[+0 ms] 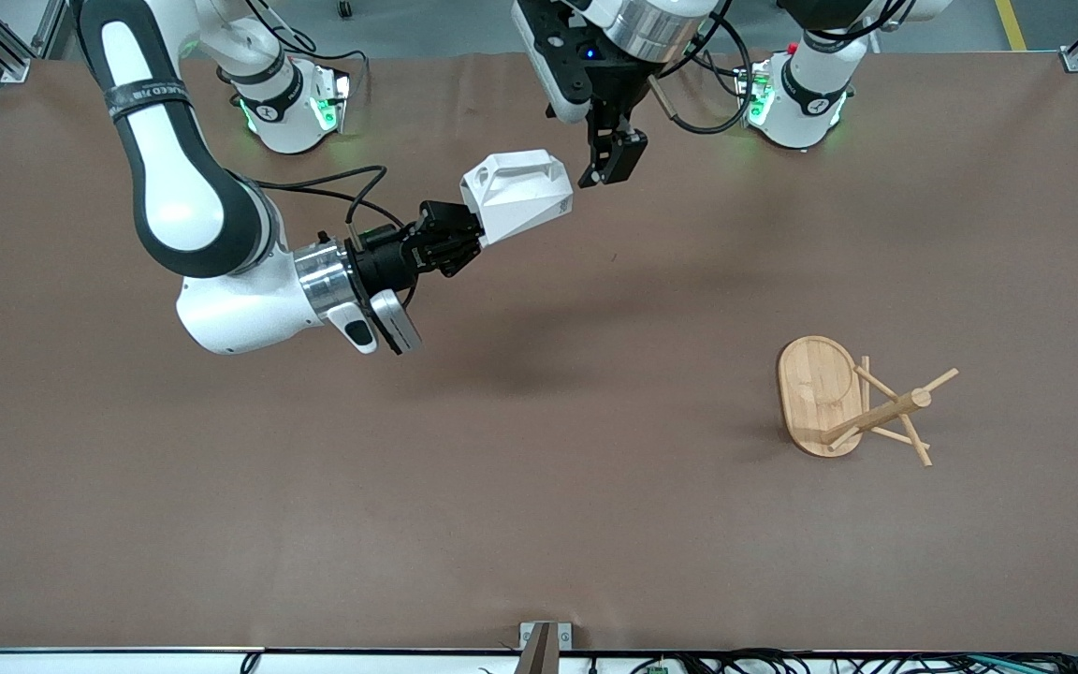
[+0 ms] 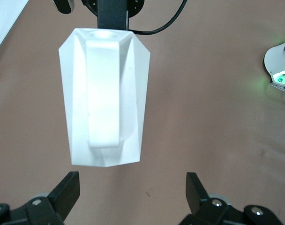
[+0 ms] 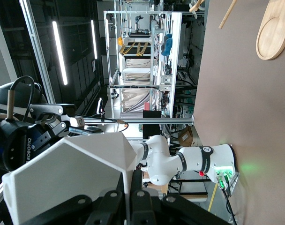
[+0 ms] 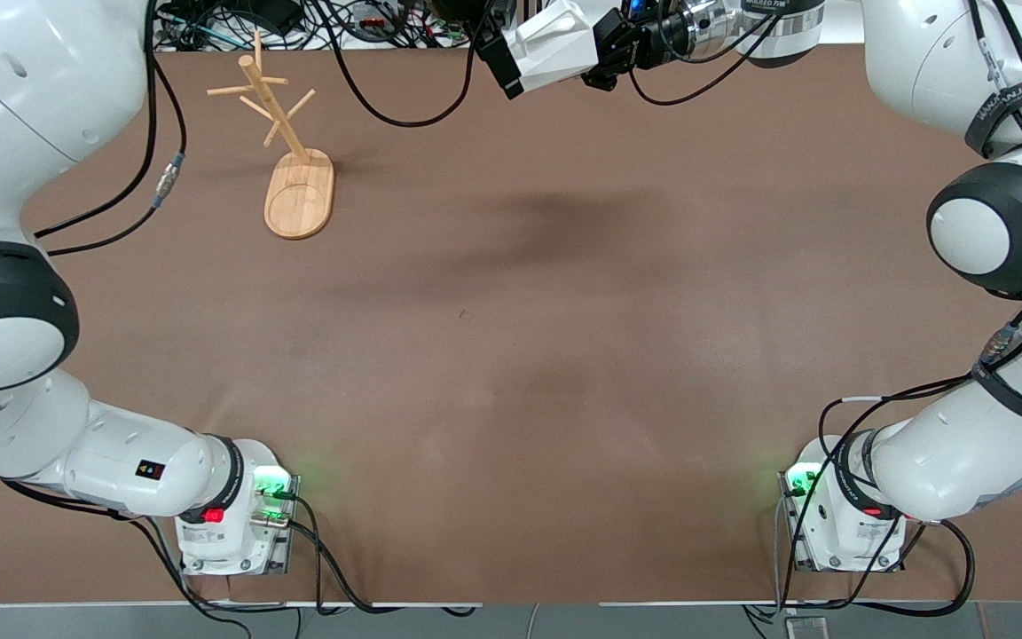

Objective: Hang cup on rack
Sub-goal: 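Grasp the cup body with the left gripper beside the right gripper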

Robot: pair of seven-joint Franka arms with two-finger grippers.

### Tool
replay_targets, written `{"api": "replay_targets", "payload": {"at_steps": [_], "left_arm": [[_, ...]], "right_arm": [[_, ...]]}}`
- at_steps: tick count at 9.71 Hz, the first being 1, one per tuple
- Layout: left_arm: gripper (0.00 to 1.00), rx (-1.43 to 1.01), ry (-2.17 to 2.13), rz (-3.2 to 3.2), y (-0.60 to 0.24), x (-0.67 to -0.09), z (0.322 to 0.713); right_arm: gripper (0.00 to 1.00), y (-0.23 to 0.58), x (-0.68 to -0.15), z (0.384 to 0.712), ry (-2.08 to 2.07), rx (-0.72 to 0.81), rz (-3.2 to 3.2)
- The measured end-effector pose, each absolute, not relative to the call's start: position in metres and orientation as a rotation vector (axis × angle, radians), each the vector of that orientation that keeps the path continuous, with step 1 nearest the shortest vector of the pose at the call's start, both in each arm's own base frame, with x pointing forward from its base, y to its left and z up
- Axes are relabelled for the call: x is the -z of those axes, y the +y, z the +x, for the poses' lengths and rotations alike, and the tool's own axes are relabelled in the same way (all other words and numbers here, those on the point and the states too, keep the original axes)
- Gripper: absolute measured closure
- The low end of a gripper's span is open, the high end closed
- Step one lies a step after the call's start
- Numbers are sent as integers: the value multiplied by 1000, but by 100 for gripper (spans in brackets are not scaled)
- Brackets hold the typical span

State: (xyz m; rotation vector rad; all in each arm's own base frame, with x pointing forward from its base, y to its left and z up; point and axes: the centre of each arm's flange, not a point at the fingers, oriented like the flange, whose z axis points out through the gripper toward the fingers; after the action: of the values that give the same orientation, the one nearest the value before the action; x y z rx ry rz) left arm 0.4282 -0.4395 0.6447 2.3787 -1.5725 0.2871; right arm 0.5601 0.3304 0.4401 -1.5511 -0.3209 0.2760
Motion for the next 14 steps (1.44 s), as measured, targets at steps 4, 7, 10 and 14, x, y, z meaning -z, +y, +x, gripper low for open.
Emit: {"api": "replay_targets", "payload": {"at_steps": [4,7,10,14], "left_arm": [[0,-310,-1551,2387,-439,-647,431],[0,-354,-1557,2397,-439,-647,435],[0,-376,-1545,2397,-443,-636,447],[3,-351,-1547,2396,-445,-626,450]], "right_arm": [[96,334,-441,558,-287,-314,-1549],[96,342,-440,554,-289,-333,-1549],[96,346,-440,550,-280,-357,-1552],[96,347,-444,550,-267,-372,-1552]]}}
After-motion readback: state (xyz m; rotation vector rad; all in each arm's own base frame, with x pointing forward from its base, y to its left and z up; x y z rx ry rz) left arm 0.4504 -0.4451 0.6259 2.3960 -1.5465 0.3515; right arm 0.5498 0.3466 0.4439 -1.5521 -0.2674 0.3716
